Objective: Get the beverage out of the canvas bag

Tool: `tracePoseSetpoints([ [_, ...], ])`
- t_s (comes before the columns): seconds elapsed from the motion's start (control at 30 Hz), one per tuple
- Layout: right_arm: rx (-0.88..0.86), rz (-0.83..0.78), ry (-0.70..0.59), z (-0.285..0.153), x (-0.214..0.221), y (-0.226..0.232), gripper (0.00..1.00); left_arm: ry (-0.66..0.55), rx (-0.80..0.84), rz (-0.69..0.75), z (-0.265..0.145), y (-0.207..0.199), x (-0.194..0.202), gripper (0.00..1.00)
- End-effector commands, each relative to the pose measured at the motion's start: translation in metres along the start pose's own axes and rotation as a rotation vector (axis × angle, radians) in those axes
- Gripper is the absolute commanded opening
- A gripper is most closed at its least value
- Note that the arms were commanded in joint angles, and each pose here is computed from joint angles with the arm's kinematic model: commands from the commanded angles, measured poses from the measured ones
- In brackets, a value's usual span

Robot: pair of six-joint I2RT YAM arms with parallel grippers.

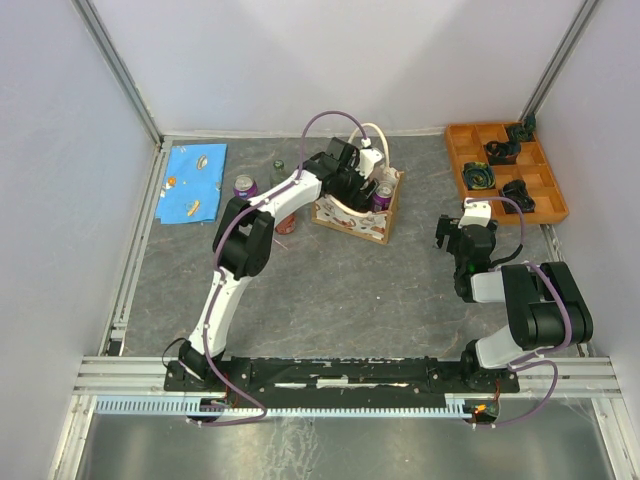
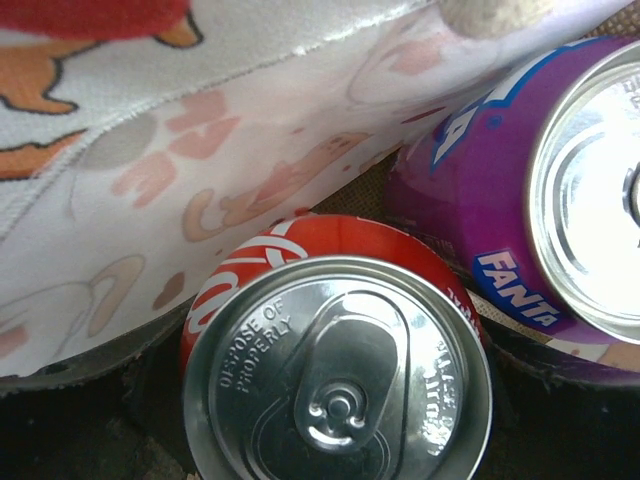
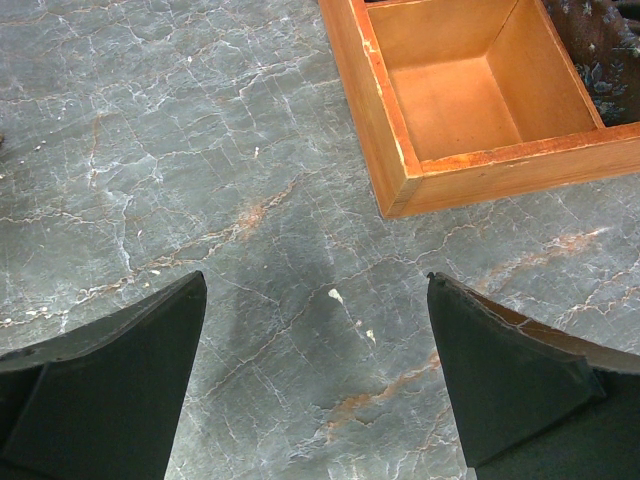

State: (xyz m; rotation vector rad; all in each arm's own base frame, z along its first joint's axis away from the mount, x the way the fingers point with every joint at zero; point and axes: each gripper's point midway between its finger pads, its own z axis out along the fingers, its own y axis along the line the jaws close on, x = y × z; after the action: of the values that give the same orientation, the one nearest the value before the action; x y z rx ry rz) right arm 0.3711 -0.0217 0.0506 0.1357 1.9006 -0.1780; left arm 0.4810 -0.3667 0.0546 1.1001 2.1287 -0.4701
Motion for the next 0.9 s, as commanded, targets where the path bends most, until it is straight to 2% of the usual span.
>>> tracePoseSetpoints([
  [0.0,-0.004,0.016,-0.063,0.006,-0.023,0.002,0.99,-0.132,-0.063,0.047,-0.032,0.010,-0.049,0.81],
  [0.33,-0.005,0.016,-0.063,0.005,-0.023,0.002,0.99,-0.173,-0.110,0.053,-0.057,0.015,-0.068,0.90],
  [0.63,-0.004,0.016,-0.063,0.006,-0.023,0.002,0.99,-0.187,-0.107,0.039,-0.055,0.015,-0.068,0.89],
  [0.8,-0.004,0.016,-0.064,0.005,-0.023,0.002,0.99,-0.196,-0.106,0.024,-0.049,0.015,-0.065,0.81],
  [0.83,-0.004,0.016,-0.063,0.006,-0.023,0.002,0.99,-0.197,-0.107,0.023,-0.049,0.015,-0.065,0.77],
  [0.87,-0.004,0.016,-0.063,0.005,-0.023,0.002,0.99,-0.200,-0.107,0.022,-0.049,0.015,-0.066,0.66],
])
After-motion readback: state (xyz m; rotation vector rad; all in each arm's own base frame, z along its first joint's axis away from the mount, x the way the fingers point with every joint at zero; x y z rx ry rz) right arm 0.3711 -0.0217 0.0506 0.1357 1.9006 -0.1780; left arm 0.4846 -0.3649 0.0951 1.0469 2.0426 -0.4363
